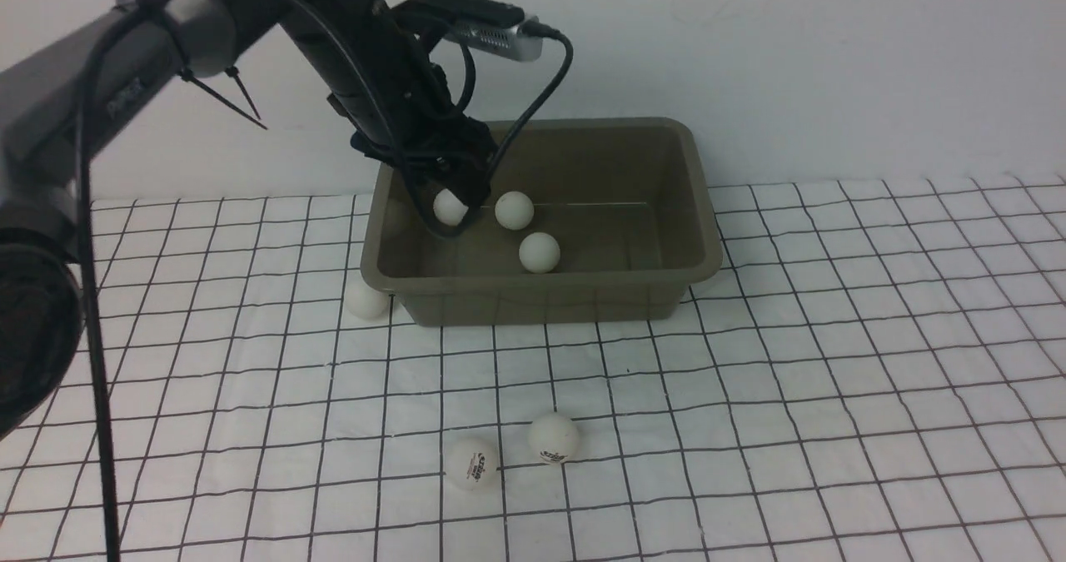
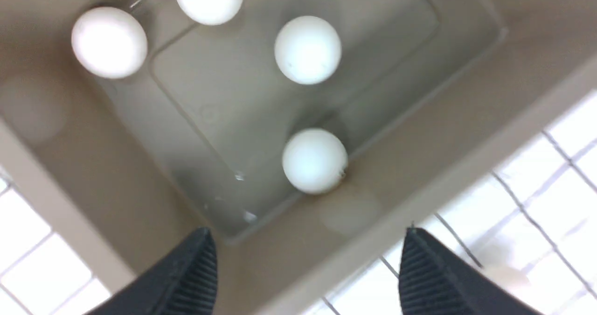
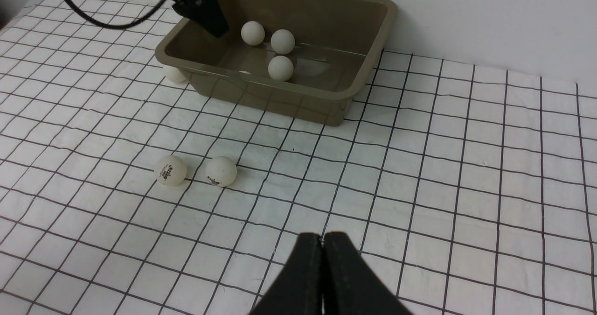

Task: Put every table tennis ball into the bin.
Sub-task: Use the left arm to clamp the table tennis ball closest to it

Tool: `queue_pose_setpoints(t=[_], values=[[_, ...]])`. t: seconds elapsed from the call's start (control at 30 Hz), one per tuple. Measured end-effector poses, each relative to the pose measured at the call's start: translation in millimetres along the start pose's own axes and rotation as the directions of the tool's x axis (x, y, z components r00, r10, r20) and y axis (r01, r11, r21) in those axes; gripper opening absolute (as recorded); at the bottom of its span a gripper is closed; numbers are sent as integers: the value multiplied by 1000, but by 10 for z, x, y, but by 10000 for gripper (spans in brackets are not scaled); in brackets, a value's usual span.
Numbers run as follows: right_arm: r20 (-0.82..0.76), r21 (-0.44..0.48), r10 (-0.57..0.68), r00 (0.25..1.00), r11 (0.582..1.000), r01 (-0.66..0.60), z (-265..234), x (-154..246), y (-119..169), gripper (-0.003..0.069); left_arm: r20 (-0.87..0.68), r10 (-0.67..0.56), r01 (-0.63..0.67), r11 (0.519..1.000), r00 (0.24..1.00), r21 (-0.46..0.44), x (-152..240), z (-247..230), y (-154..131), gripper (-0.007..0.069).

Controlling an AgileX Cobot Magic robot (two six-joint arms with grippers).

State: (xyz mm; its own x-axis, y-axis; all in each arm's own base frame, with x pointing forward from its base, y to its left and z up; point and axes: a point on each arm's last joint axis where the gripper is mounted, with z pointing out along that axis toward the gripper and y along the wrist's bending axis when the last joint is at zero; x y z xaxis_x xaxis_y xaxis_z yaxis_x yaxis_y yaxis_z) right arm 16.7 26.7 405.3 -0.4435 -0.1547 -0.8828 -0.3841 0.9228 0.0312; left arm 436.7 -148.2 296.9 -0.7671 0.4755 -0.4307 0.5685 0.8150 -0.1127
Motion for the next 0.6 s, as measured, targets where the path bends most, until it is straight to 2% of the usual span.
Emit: queue_pose_setpoints(t=[0.27,0.33,0.43,0.53,0.6], values=[[-1,0,-18,1000,1000,18,2,-1,-1,-7,-43,-46,47,998,998,34,320,-213,-156,469],[-1,0,-21,1000,1000,21,2,-1,-1,-7,-137,-43,51,997,990,59,642,-232,-251,469],[-1,0,-22,1000,1000,22,2,-1,-1,-7,-195,-44,61,995,980,83,922,-218,-329,469],[-4,-1,-22,1000,1000,22,10,-5,-3,-7,-190,-74,94,991,979,95,1215,-54,-382,469],[-4,-1,-22,1000,1000,22,10,-5,-3,-7,-189,-80,100,990,979,99,1279,12,-390,469]])
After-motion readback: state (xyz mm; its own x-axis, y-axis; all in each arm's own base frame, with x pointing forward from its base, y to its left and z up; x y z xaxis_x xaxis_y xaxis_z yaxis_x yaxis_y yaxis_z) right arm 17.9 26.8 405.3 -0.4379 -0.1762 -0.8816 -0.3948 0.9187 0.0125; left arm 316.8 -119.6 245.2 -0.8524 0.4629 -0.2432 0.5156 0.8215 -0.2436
